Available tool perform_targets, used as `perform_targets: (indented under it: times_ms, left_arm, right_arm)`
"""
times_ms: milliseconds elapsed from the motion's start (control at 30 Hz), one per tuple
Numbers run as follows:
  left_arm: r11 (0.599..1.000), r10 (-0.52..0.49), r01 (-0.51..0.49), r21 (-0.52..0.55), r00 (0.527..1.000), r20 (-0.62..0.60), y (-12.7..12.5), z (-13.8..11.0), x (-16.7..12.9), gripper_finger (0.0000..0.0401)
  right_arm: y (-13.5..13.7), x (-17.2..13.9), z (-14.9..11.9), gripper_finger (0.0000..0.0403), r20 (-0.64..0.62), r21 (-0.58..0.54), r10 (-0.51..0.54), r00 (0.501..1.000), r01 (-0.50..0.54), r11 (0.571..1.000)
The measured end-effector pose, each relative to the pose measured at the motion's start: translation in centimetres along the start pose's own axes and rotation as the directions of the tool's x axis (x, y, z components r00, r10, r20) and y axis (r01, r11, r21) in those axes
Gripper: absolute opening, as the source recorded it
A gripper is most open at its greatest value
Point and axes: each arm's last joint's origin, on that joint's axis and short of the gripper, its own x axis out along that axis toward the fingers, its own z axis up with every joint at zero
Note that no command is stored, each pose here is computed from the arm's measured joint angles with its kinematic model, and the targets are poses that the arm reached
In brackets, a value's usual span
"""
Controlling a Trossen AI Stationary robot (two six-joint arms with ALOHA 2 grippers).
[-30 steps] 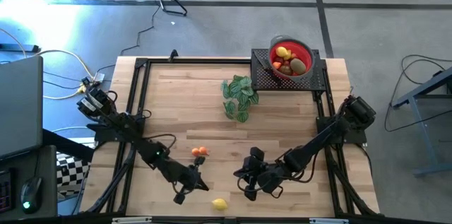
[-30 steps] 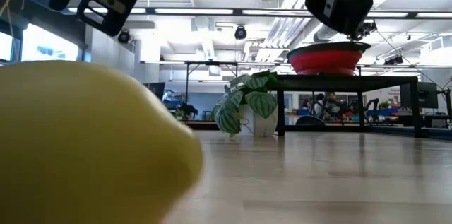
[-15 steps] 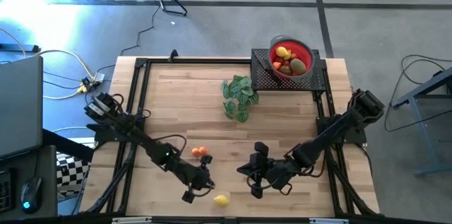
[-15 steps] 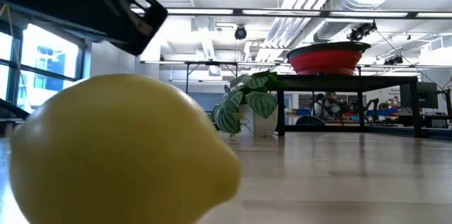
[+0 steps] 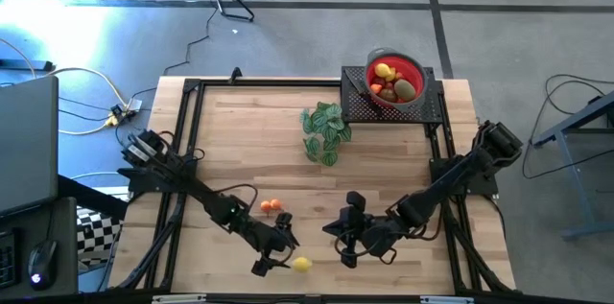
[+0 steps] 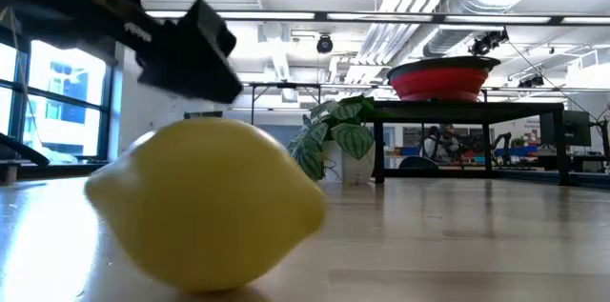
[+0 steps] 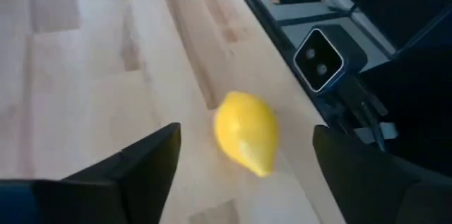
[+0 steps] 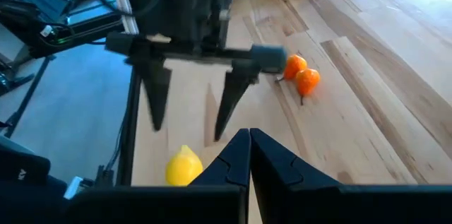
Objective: Pick & Place Fruit
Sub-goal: Put the lemon into the red colander
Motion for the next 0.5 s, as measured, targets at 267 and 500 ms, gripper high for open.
perform_targets:
  times_ms: [267, 500]
  left_arm:
    - [0.999, 0.017, -0.017, -0.032, 1.000, 0.019, 0.7, -2.1, 2.6, 0.0337]
    - [0.997, 0.038, -0.037, -0.068, 0.999, 0.007, 1.5, -2.4, 3.2, 0.0338]
  right_arm:
    - [0.0, 0.0, 0.0, 0.0003, -0.001, -0.001, -0.003, 1.000, 0.003, 1.000]
    - [0.0, 0.0, 0.0, 0.0003, -0.003, -0.003, -0.005, 1.000, 0.005, 1.000]
